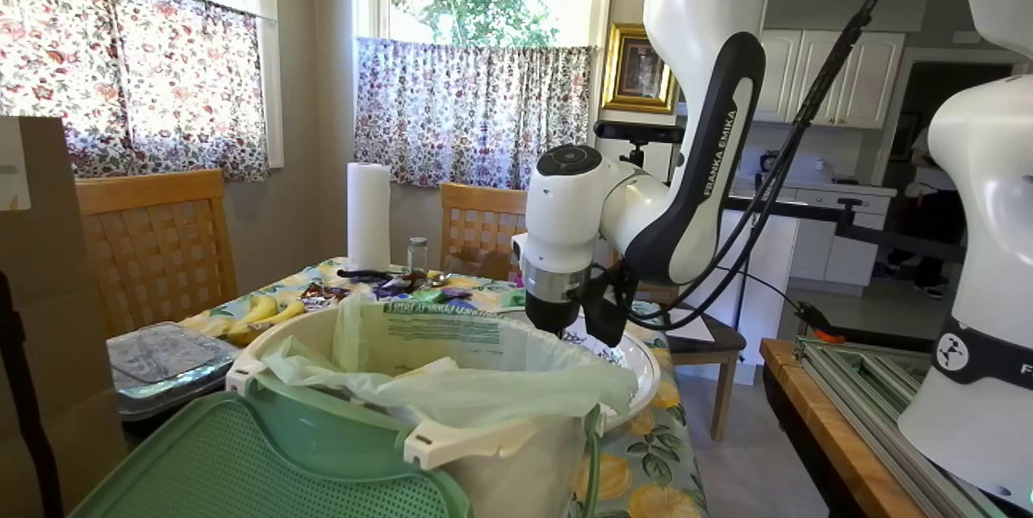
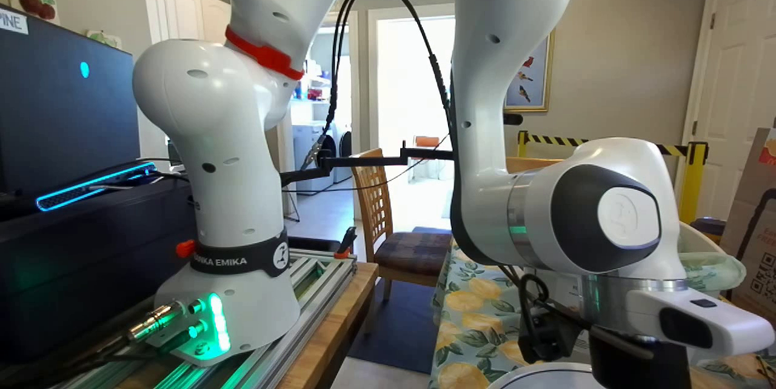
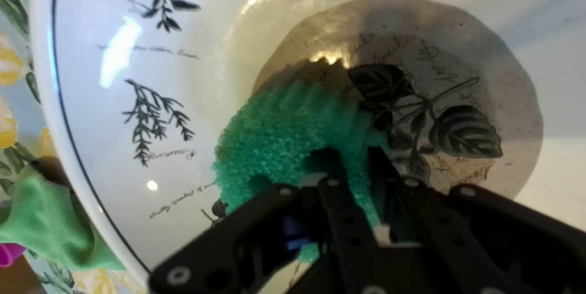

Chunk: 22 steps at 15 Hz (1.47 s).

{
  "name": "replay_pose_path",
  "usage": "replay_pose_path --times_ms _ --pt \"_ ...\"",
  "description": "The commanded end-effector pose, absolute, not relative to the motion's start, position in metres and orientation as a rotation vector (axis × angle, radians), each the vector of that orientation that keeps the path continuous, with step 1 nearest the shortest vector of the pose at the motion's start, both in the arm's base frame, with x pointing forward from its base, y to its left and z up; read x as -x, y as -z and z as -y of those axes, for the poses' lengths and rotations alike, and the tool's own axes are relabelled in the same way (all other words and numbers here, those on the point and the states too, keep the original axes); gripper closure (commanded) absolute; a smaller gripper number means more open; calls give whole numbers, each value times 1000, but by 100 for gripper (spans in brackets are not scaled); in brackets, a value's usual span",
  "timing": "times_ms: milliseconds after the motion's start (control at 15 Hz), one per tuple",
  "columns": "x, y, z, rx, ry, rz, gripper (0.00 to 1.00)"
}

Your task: Stir in the bowl, then remove the sponge from the bowl

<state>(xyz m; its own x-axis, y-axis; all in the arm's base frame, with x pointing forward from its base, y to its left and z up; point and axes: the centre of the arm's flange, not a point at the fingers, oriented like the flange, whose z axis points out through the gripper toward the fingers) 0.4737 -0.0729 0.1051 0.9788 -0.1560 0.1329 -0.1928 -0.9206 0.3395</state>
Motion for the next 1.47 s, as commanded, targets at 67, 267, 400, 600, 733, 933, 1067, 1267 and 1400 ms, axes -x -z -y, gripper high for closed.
replay_pose_path --times_ms 67,267,400,600,733,933,1067,1267,1400 --pt "-477 -99 65 -2844 -205 238 97" --pt "-480 -98 55 -2910 -267 222 96" --pt "-481 -96 47 -2971 -300 221 97" --pt "-483 -97 37 -3058 -341 224 97" --pt "-484 -99 34 -3112 -352 230 97" --pt "-482 -103 36 -3173 -304 270 97" --pt "-480 -106 35 -3209 -242 279 97" --pt "-477 -109 35 -3236 -142 272 97" --pt "-474 -112 34 -3226 -54 245 97"
